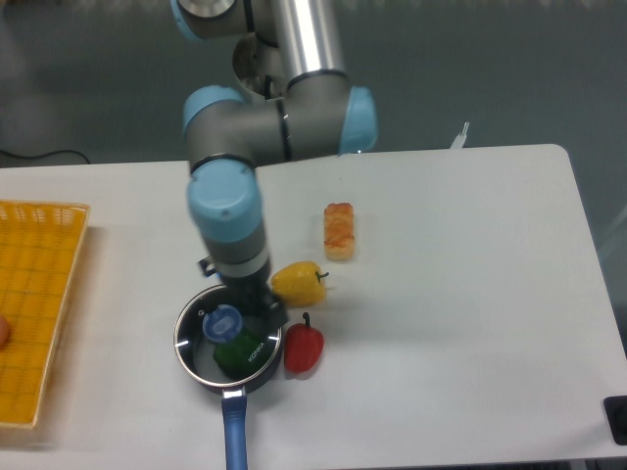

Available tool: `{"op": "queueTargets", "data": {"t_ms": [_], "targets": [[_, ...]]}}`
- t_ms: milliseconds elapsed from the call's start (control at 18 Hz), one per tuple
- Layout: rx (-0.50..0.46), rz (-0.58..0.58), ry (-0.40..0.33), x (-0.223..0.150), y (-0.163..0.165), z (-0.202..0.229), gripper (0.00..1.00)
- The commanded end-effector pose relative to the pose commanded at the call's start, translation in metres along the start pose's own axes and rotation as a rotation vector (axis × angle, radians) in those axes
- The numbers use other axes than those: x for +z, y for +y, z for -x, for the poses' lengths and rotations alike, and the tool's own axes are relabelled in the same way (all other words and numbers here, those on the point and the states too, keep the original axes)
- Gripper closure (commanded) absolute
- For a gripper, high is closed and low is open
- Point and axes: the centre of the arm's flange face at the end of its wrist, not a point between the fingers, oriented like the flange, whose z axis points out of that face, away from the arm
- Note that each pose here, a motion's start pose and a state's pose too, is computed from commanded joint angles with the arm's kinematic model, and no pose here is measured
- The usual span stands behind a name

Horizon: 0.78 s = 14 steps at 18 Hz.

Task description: Close the pot lid

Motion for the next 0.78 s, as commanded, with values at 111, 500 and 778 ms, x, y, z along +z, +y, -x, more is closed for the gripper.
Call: {"op": "queueTargets", "data": {"t_ms": [111, 500, 778], "targets": [[0.007, -0.002, -0.003, -0.001, 0.033, 0.018, 0.00], [0.025, -0.011, -0.008, 0.005, 0.149, 0.071, 0.00], [0.146, -0.016, 0.014, 0.024, 0.213, 0.093, 0.00]]}}
